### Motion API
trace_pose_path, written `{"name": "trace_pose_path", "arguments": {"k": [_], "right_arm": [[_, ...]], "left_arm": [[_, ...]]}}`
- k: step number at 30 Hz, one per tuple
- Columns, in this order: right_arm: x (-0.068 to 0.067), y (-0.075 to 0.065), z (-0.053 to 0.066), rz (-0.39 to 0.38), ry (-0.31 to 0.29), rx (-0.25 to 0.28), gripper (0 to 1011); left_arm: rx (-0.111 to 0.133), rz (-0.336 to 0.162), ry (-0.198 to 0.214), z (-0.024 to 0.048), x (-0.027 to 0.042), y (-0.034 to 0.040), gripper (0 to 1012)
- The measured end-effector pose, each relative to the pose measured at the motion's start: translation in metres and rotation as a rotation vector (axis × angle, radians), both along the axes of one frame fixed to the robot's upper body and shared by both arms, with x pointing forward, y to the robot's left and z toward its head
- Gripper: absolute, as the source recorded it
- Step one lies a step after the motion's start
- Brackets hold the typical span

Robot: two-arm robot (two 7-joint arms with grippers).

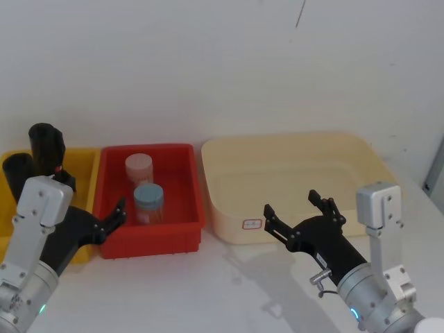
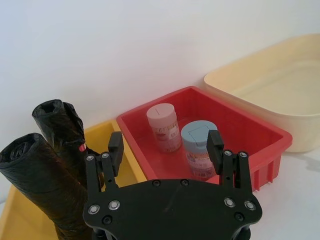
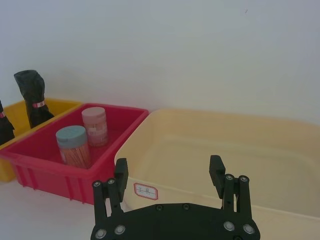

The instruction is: Pick up the garbage bag with the one hand and transfer it to the other hand.

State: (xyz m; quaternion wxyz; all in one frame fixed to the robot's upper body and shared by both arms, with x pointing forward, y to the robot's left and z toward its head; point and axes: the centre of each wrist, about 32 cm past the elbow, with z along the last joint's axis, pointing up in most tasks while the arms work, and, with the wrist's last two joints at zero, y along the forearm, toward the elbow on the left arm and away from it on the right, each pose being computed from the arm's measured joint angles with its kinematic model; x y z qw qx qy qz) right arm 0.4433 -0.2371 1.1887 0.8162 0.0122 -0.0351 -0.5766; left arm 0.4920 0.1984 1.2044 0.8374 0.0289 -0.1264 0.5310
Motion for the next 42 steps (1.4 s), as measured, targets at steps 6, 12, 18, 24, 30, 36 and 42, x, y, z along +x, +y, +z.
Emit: {"name": "trace_pose_path", "arguments": {"k": [6, 12, 18, 24, 30, 36, 42], "right_arm": [[0.0000, 0.0000, 0.0000, 0.000, 0.000, 0.000, 1001], [0.0000, 0.0000, 0.0000, 0.000, 0.000, 0.000, 1001], [0.0000, 0.0000, 0.0000, 0.000, 0.000, 0.000, 1001], [0.0000, 0.0000, 0.0000, 0.000, 0.000, 0.000, 1001], [0.0000, 0.0000, 0.0000, 0.000, 0.000, 0.000, 1001], [0.0000, 0.0000, 0.0000, 0.000, 0.000, 0.000, 1001], [0.0000, 0.0000, 0.0000, 0.000, 0.000, 0.000, 1001]], "left_arm": [[0.000, 0.000, 0.000, 0.0000, 0.0000, 0.0000, 1002], [0.000, 0.000, 0.000, 0.0000, 0.0000, 0.0000, 1001], [0.000, 0.000, 0.000, 0.0000, 0.0000, 0.0000, 1001], [0.000, 0.000, 0.000, 0.0000, 0.0000, 0.0000, 1001], [0.000, 0.000, 0.000, 0.0000, 0.0000, 0.0000, 1001], [0.000, 0.000, 0.000, 0.0000, 0.0000, 0.0000, 1001], [0.000, 0.000, 0.000, 0.0000, 0.0000, 0.0000, 1001]]}}
